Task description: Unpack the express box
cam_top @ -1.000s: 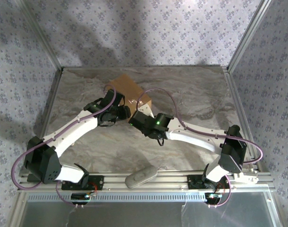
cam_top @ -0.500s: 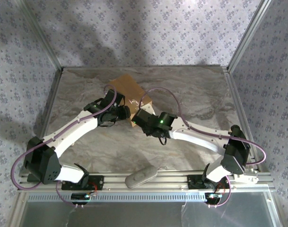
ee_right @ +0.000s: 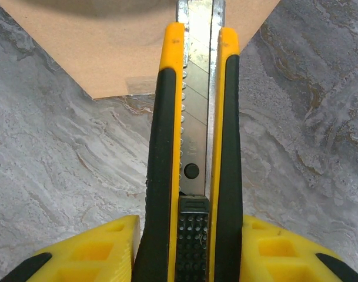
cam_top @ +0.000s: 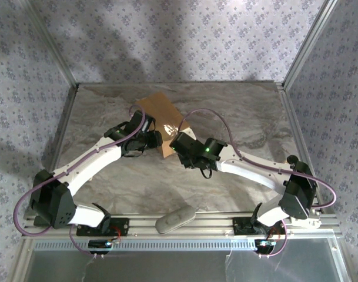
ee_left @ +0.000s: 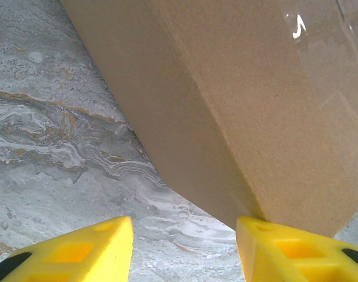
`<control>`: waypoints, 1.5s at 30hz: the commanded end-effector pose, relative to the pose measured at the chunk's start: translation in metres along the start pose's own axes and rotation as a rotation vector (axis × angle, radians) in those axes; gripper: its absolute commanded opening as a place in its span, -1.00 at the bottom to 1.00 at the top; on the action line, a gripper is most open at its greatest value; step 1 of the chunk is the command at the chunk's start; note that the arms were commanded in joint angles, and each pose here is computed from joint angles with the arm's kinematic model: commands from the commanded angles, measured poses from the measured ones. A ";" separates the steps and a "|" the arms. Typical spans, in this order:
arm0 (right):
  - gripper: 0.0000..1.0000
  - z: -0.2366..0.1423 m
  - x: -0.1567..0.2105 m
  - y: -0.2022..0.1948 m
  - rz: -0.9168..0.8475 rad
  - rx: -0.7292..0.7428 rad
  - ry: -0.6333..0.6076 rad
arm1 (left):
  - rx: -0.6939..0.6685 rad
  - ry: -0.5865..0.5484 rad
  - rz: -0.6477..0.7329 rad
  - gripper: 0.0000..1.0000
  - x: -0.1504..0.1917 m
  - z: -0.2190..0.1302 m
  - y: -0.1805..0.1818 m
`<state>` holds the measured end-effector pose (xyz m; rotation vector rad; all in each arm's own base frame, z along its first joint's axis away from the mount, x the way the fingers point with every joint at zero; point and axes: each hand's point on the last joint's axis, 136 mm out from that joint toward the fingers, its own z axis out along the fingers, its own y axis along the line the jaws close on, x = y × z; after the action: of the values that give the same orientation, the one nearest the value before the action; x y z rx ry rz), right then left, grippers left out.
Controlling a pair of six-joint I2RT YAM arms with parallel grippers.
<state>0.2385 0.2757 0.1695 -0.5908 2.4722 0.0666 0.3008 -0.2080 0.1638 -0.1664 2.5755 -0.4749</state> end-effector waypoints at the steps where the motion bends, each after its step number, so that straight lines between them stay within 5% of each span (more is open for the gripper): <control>1: -1.00 -0.012 0.010 0.049 -0.132 -0.242 0.025 | 0.227 -0.118 0.028 0.02 -0.034 -0.021 -0.062; 45: -1.00 -0.031 0.004 0.113 -0.238 -0.375 -0.014 | 0.333 -0.064 -0.006 0.02 -0.027 -0.007 -0.098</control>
<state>0.2371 0.2771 0.1687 -0.6105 2.4613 -0.0130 0.3068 -0.2199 0.1622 -0.2082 2.5770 -0.5163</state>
